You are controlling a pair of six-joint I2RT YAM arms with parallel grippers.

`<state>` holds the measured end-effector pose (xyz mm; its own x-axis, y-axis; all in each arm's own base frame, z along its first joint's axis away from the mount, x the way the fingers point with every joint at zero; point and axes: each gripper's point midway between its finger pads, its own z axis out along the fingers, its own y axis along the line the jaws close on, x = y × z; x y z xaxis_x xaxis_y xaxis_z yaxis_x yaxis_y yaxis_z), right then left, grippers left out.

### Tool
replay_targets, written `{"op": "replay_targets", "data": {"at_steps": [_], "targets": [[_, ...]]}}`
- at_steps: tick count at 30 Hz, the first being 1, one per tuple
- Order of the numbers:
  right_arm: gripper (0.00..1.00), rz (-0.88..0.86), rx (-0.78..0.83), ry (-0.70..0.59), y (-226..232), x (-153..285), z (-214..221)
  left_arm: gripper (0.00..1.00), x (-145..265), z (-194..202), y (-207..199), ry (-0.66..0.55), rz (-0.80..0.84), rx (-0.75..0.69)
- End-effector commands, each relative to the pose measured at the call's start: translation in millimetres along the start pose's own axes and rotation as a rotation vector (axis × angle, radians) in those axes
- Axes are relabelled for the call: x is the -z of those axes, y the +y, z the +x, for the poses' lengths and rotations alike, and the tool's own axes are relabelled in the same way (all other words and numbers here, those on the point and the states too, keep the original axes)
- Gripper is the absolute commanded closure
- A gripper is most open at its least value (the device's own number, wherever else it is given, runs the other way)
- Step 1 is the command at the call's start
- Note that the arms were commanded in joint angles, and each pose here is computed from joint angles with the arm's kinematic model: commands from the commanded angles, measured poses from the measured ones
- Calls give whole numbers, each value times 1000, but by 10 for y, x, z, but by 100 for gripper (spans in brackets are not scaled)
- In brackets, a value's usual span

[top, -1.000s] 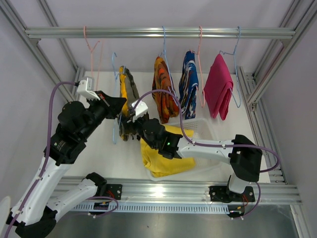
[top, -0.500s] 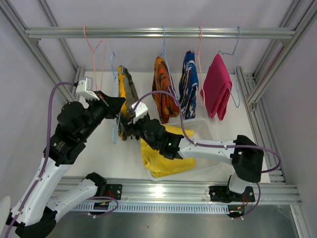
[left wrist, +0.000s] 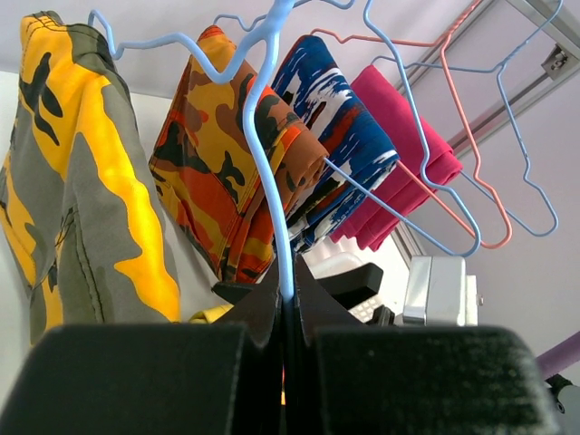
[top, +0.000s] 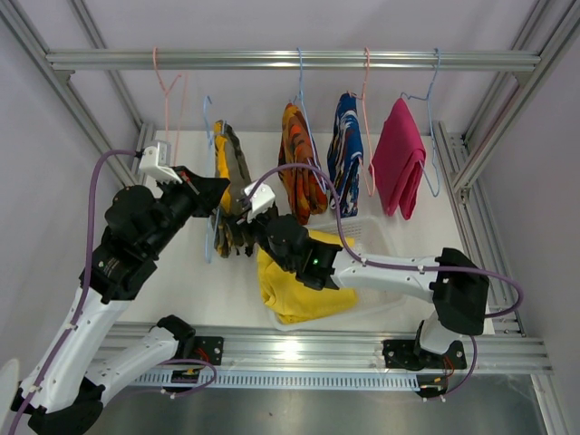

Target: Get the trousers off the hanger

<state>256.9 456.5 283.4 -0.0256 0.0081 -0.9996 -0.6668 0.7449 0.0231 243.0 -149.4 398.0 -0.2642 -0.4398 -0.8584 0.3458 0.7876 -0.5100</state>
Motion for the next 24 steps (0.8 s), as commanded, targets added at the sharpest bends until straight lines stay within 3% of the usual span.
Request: {"op": "replay_targets", "data": {"at_steps": [1, 19, 24], "targets": [[29, 24, 0, -57, -30, -122, -233, 100, 148, -658, -310, -248, 116, -22], [28, 117, 48, -104, -304, -562, -261, 100, 100, -593, -310, -221, 118, -10], [33, 122, 45, -154, -290, -624, -246, 100, 86, -586, -292, -217, 107, -1]]}}
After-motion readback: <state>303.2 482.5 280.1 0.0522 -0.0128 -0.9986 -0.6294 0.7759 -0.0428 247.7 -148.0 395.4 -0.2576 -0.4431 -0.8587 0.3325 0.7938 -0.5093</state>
